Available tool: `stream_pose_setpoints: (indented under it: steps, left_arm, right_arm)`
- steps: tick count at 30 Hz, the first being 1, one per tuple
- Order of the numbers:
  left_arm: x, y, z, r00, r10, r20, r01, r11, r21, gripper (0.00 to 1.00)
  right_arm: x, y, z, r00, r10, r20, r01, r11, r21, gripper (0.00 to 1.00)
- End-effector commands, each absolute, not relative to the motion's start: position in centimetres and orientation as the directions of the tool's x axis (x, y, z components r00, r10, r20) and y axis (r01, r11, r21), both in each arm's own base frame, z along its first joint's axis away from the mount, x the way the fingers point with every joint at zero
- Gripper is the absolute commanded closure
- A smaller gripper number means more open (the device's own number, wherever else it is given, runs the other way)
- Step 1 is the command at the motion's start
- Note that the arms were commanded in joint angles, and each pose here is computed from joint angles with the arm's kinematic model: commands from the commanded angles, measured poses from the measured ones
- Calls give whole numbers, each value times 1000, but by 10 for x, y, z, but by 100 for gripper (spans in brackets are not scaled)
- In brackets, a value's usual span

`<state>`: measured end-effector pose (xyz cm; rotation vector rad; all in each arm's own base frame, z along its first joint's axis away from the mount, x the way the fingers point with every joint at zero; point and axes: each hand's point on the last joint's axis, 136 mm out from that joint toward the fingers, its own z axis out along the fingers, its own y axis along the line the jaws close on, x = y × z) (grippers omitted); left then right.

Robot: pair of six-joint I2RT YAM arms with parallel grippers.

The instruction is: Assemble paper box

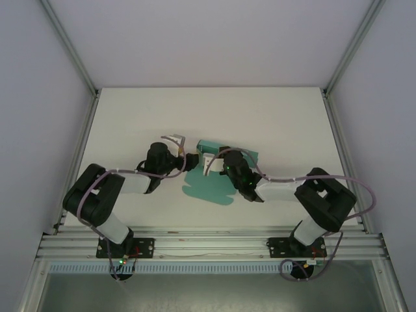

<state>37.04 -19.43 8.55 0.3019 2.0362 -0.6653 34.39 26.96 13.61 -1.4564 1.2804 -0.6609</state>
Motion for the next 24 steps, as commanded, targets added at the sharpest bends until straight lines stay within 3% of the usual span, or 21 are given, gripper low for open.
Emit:
stream_pose_setpoints:
  steps: [1, 8, 15, 19, 21, 24]
  left_arm:
    - [378, -210, 95, -486, -29, -873, 538, 778, -325, 25]
    - [393, -231, 85, -478, 86, -874, 591, 768, -248, 26]
    - [393, -246, 61, -504, 183, -844, 602, 775, -192, 15]
    - [403, -247, 61, -508, 155, -847, 584, 785, -206, 43]
    - [405, -252, 63, -498, 143, -855, 596, 773, -217, 51]
    - [408, -258, 67, -490, 145, -860, 615, 756, -223, 56]
  right_arm:
    - [346, 275, 140, 310, -924, -225, -342, 113, -933, 100]
    - [339, 281, 121, 308, -913, -268, -443, 112, -890, 100]
    - [333, 282, 114, 302, -912, -278, -465, 114, -878, 100]
    - [329, 284, 110, 298, -910, -287, -488, 113, -865, 100]
    - [327, 283, 107, 286, -913, -291, -507, 114, -854, 100]
    - [322, 283, 100, 272, -910, -312, -549, 120, -827, 100]
